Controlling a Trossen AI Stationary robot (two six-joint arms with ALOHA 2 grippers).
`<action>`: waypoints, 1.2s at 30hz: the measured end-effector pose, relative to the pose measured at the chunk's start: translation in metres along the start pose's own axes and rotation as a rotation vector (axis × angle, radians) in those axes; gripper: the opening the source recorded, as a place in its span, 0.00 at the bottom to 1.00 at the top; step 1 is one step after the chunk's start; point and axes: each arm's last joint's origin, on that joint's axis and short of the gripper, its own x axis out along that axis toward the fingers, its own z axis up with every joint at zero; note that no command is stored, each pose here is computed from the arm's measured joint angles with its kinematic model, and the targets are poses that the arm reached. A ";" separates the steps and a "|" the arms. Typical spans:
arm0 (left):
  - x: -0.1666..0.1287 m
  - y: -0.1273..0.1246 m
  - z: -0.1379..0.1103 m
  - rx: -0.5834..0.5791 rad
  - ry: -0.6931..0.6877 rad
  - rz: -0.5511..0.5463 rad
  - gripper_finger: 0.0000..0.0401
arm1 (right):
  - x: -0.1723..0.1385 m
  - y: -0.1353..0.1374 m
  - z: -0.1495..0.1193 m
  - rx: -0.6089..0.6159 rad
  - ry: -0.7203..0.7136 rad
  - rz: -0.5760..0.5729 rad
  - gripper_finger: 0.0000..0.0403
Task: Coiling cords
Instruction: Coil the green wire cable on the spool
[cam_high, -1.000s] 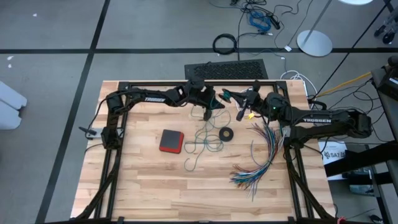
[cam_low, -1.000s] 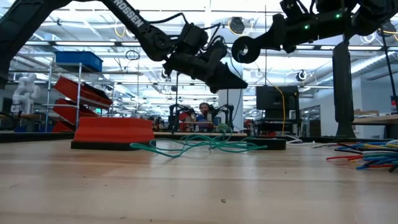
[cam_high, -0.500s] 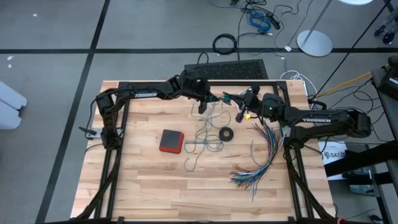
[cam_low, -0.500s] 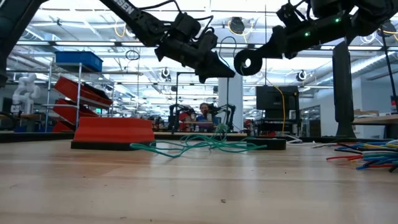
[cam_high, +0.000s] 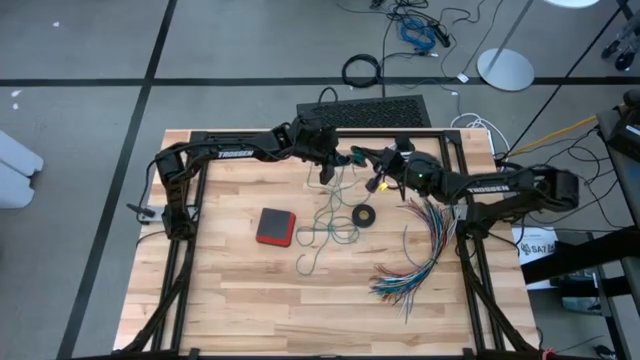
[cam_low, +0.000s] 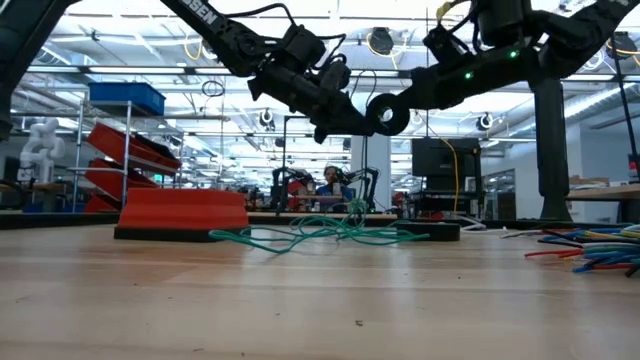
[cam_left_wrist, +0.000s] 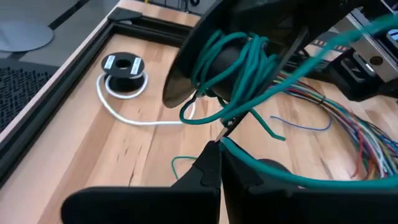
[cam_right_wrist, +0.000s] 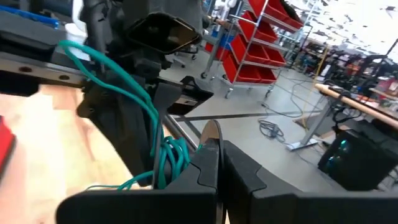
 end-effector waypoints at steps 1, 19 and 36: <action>0.000 0.000 0.000 -0.001 0.003 0.006 0.00 | 0.002 0.001 -0.001 -0.004 -0.003 -0.003 0.00; -0.003 -0.001 0.003 -0.050 -0.004 0.007 0.00 | 0.006 0.008 -0.003 -0.092 -0.022 -0.056 0.00; 0.013 -0.028 0.006 0.002 -0.039 0.086 0.00 | 0.004 0.002 0.013 -0.009 -0.175 -0.137 0.00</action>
